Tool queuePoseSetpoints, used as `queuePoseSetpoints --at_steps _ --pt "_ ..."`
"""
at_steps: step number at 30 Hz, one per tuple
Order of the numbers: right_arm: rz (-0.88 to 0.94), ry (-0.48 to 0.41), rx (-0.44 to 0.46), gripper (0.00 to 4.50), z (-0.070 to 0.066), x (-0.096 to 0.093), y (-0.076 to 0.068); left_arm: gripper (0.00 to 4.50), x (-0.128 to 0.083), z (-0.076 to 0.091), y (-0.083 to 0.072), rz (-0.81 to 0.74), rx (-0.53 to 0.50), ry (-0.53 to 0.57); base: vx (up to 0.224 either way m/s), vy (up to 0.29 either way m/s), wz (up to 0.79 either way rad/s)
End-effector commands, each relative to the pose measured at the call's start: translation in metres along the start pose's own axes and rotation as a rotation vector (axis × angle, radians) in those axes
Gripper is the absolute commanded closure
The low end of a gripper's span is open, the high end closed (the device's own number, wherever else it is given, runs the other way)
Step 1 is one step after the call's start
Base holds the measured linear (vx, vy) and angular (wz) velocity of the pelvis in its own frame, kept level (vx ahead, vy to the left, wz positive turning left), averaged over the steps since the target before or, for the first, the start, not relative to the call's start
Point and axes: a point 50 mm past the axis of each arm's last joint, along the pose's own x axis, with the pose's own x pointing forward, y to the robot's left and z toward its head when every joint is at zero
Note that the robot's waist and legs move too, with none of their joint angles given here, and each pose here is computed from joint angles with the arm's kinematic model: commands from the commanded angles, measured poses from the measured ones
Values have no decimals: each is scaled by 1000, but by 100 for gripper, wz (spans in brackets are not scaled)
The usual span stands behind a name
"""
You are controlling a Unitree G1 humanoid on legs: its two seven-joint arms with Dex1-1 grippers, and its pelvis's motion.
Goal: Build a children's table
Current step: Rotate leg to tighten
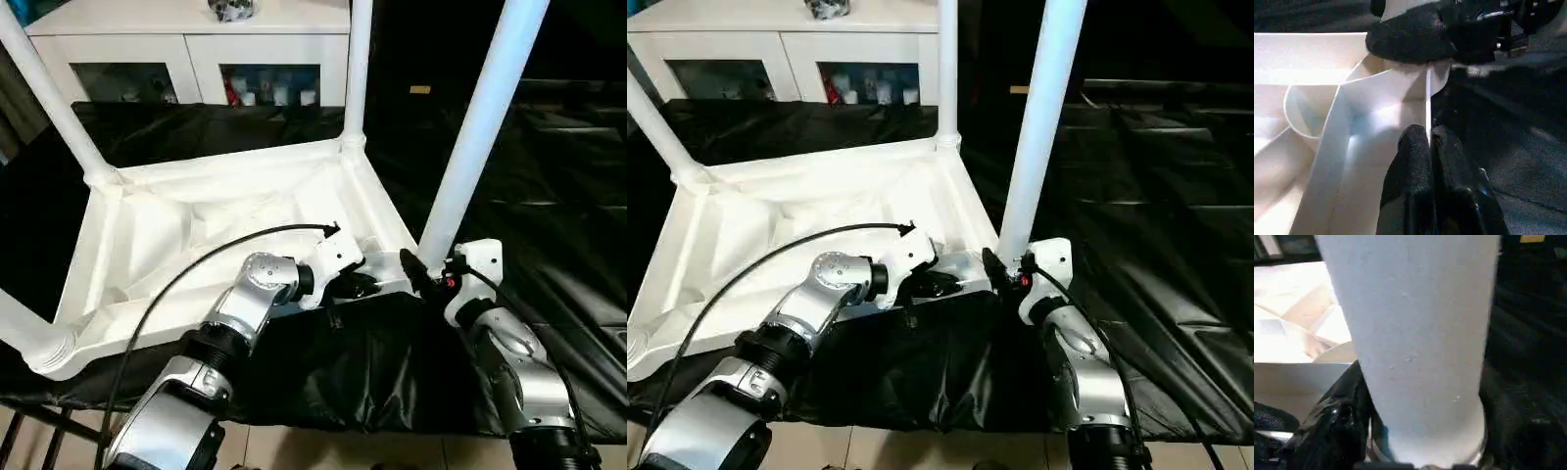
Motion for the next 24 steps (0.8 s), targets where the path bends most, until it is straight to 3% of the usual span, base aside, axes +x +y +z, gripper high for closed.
queuePoseSetpoints --at_steps 1,5,7,12,17,18,21,24 --pt "277 41 3 98 -8 12 50 450 23 -1 -26 -136 -17 -30 0 0 0" --pt "348 53 -67 65 -4 1 35 450 7 -8 -20 -169 6 -34 0 0 0" --pt "406 94 -161 65 -4 -9 21 450 -6 -9 -19 -230 15 -62 0 0 0" --pt "542 111 -146 65 3 -26 10 450 -20 -11 -11 -262 21 -42 0 0 0" --pt "717 186 -136 65 5 -44 6 450 -31 -12 -6 -316 30 -20 0 0 0" --pt "752 202 -136 92 6 -47 6 450 -33 -12 -5 -322 31 -14 0 0 0" --pt "822 241 -135 99 6 -51 6 450 -37 -13 -4 -342 37 -6 0 0 0" --pt "860 271 -134 139 6 -53 6 450 -39 -14 -3 -355 44 2 0 0 0"
